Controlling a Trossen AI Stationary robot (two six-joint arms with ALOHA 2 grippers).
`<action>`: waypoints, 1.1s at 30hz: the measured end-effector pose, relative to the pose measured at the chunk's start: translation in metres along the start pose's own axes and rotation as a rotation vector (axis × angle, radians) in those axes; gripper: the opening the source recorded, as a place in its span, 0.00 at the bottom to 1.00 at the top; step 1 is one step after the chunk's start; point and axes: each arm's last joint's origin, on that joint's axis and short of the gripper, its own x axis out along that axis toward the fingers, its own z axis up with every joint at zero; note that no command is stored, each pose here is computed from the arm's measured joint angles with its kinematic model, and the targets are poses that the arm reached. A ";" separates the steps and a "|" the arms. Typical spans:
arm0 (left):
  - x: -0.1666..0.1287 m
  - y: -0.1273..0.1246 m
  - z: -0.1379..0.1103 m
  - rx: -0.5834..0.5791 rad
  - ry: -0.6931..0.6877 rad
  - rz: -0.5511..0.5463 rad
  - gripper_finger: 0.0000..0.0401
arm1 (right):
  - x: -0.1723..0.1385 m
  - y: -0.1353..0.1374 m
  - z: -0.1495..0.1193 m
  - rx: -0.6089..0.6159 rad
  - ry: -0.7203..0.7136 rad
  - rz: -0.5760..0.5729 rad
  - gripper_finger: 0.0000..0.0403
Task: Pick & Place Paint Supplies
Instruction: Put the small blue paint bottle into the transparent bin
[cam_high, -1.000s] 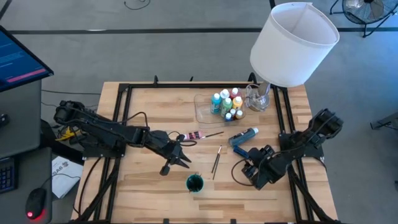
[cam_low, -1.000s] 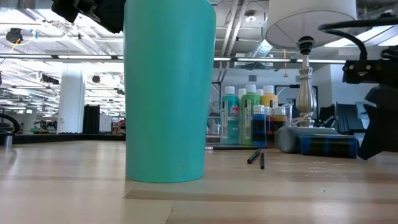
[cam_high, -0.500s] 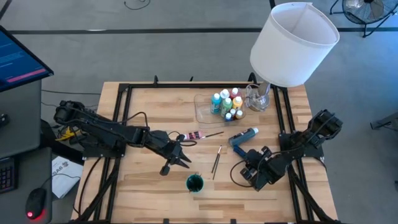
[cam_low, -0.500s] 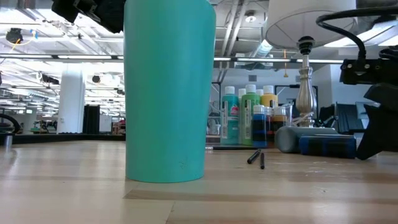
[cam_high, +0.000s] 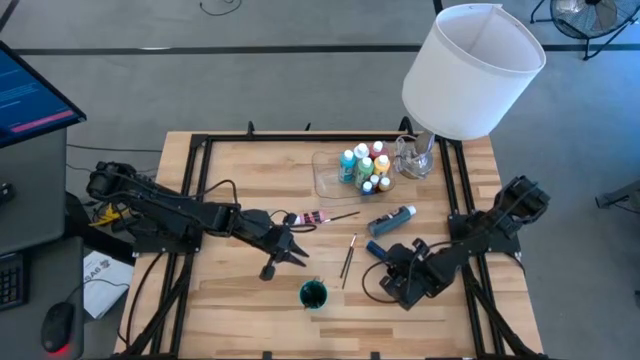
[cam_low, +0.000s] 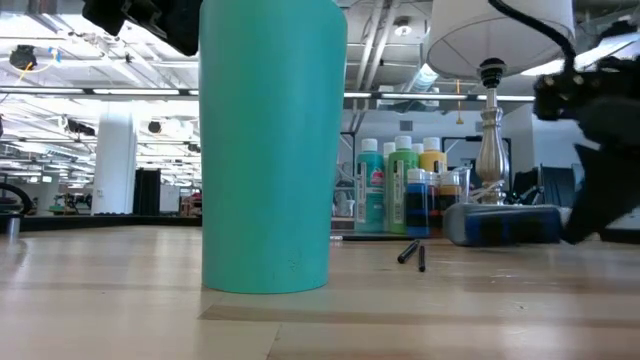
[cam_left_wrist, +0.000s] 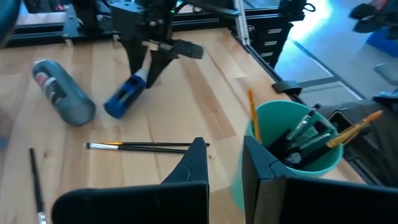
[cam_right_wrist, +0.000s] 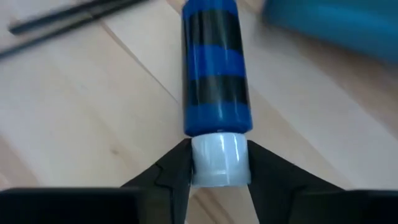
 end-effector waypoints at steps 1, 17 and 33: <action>0.000 0.000 0.000 0.004 0.000 0.006 0.00 | -0.001 0.003 0.003 -0.003 -0.001 0.005 0.32; 0.000 0.005 -0.001 0.113 0.014 0.145 0.00 | -0.041 0.041 0.074 -0.059 -0.031 0.060 0.28; -0.002 0.011 -0.010 0.471 0.102 0.376 0.25 | -0.056 0.049 0.136 -0.101 -0.103 0.107 0.27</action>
